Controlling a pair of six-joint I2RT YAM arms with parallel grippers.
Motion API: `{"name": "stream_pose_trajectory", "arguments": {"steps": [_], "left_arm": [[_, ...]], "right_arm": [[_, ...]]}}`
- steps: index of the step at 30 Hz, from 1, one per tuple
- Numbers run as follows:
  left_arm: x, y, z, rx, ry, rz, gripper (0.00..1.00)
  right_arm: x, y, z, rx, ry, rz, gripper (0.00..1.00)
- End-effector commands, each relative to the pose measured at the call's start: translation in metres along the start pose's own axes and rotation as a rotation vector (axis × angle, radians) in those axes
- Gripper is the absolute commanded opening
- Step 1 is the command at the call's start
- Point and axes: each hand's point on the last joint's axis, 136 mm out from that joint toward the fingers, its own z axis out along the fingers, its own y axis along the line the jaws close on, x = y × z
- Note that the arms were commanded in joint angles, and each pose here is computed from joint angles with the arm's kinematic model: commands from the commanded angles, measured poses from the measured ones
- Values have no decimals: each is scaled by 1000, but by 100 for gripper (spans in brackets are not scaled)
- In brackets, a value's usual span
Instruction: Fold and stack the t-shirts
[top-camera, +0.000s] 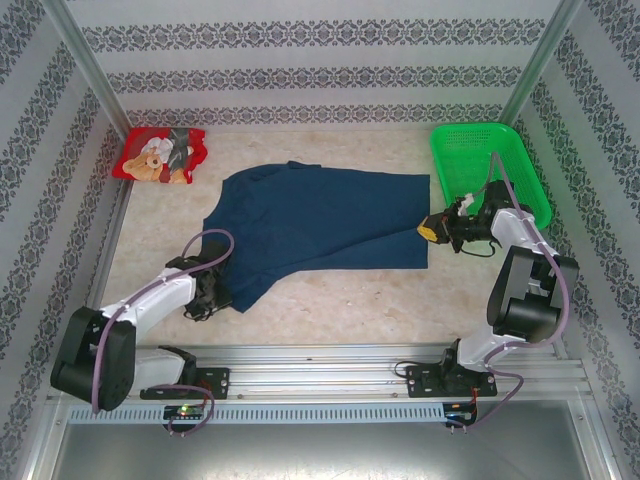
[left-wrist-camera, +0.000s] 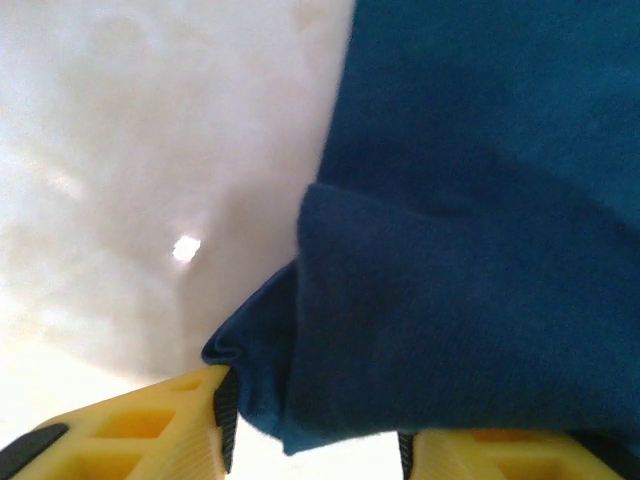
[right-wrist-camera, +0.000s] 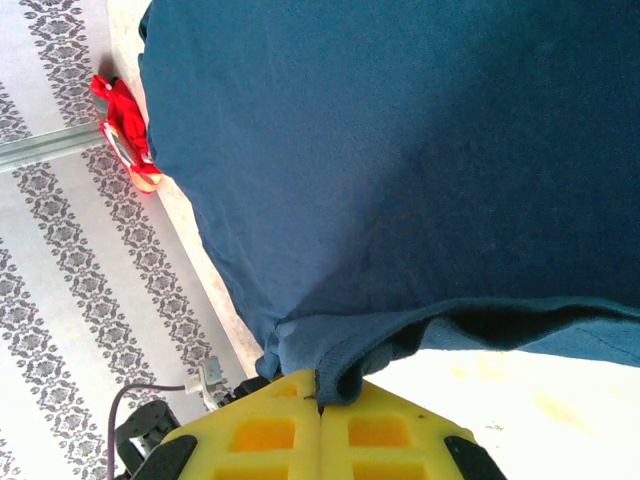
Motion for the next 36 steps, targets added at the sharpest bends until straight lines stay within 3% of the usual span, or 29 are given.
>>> {"name": "stream_pose_trajectory", "arguments": {"steps": [1,6,11,18,24,31,36], "left_arm": [[-14,-14,-2,39,-51,23,39],[-16,-16,-9,71,-36,8,15],[-20,-7,-49,144,-77,-45,3],[-34,18,-102,288,-165,-245,1],[-34,8,-130,388,-160,-277,0],[-19,19,-144,396,-158,-315,0],[-38,4,-145,419,-177,-288,0]], "right_arm": [[-4,5,-3,-23,-3,-22,0],[-3,6,-7,-20,-11,-26,0],[-3,3,-18,4,-40,-25,0],[17,-5,-41,103,-94,0,0],[54,-35,-50,242,-92,53,0],[98,-67,-58,336,-136,129,0],[107,-86,-64,420,-160,128,0]]}}
